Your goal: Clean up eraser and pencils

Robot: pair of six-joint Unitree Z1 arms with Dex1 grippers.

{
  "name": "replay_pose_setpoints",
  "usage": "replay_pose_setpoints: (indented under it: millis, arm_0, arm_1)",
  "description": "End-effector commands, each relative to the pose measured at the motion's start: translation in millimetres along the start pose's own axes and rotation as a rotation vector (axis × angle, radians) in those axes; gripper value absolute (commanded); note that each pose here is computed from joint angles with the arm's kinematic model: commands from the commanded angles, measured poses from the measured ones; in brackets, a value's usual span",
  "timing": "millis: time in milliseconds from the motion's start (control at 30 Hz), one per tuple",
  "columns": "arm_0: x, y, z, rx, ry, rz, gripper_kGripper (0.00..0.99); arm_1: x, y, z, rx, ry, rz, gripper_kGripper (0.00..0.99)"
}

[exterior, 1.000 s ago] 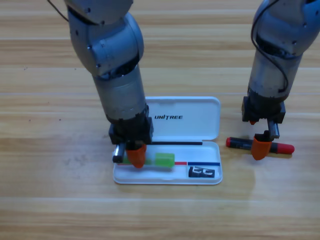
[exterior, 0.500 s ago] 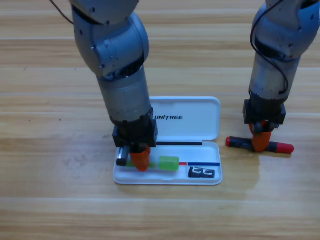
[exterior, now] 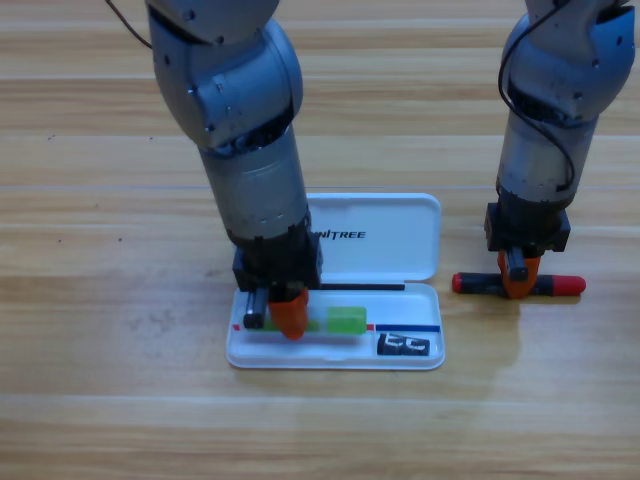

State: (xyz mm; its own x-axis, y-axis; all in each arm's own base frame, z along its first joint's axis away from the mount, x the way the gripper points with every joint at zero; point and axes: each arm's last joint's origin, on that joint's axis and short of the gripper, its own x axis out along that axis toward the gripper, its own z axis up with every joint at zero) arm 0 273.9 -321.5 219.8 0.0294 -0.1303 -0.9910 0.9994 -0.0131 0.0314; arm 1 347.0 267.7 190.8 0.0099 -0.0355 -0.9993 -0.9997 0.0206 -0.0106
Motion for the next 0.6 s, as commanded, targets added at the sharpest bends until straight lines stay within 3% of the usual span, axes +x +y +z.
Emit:
replay_pose_setpoints:
  millis: [33,200,400,433,467,533,567,600]
  arm_0:
    - [27.1,-4.1,6.4,-0.004,0.045,-0.058,0.000]
    - [28.7,-3.7,5.7,-0.011,0.049,-0.060,0.000]
    - [32.1,-4.6,4.2,-0.013,0.060,-0.068,0.000]
    - [32.4,-4.9,3.8,-0.013,0.063,-0.070,0.132]
    - [32.7,-5.2,3.4,-0.013,0.066,-0.071,0.328]
    - [33.2,-5.7,2.7,-0.023,0.070,-0.073,0.796]
    - [32.6,-5.7,2.6,-0.023,0.070,-0.071,0.933]
    - [32.3,-5.5,2.9,-0.024,0.069,-0.070,0.985]
  arm_1:
    - [-27.7,9.3,-11.3,0.056,-0.019,-0.006,0.000]
    - [-72.5,38.0,-13.5,0.037,-0.055,-0.029,0.000]
    - [-76.6,46.3,-9.2,0.025,-0.059,-0.023,0.000]
    - [-76.0,46.7,-8.6,0.024,-0.059,-0.019,0.000]
    - [-75.4,46.9,-7.7,0.024,-0.060,-0.018,0.000]
    - [-75.2,47.2,-6.7,0.024,-0.065,-0.014,0.000]
    - [-75.2,47.6,-6.2,0.023,-0.066,-0.013,0.000]
    - [-76.0,47.8,-5.6,0.021,-0.067,-0.014,0.000]
